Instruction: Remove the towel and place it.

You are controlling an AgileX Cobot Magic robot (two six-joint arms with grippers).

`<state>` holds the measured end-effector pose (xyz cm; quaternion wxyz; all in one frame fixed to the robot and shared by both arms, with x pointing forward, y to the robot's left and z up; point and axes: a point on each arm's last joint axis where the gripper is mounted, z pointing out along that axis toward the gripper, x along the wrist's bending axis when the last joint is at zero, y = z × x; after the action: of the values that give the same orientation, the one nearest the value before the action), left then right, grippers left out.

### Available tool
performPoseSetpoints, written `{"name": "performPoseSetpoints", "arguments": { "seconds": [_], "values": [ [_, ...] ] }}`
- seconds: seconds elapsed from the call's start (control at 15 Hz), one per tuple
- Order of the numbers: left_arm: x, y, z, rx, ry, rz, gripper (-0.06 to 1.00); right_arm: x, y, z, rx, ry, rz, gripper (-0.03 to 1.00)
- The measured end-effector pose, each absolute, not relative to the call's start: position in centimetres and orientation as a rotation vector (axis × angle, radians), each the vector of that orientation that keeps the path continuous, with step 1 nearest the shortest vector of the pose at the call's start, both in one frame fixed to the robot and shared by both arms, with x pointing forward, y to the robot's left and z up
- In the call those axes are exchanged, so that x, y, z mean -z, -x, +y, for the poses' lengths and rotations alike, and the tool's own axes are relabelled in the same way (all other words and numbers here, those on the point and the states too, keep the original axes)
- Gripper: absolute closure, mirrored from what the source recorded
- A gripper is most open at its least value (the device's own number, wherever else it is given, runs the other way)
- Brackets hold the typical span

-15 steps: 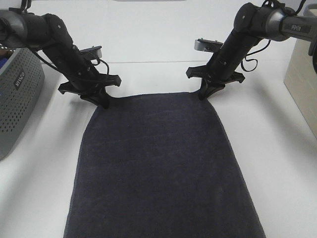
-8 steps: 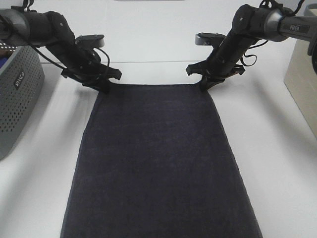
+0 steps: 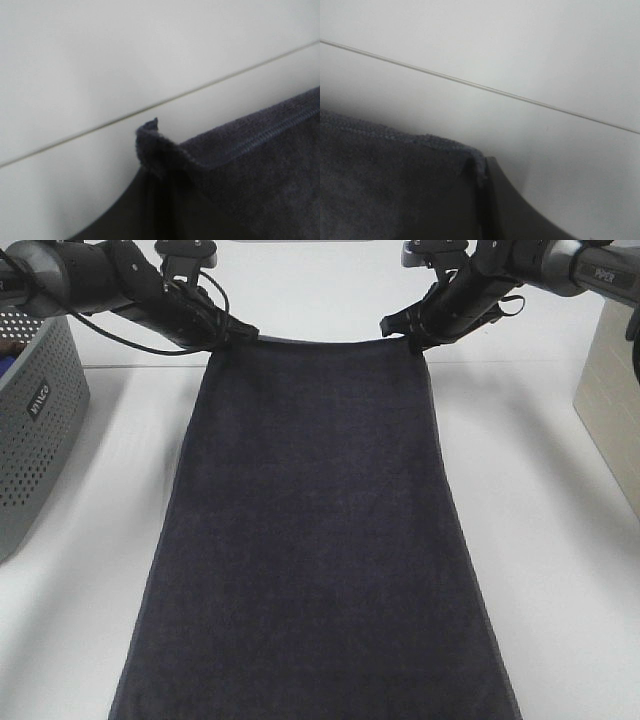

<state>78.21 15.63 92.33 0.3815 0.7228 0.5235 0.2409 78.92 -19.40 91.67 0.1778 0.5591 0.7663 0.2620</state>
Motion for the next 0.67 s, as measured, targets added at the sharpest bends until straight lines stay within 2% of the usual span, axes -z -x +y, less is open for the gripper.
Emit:
{"name": "performPoseSetpoints", "arguments": {
  "seconds": [0.67],
  "values": [
    [-92.4,-78.7,13.8,-0.808,-1.792,1.18,0.93,-92.4,-79.9,-19.4,-0.837,-1.515,2.053,0.96]
  ]
}}
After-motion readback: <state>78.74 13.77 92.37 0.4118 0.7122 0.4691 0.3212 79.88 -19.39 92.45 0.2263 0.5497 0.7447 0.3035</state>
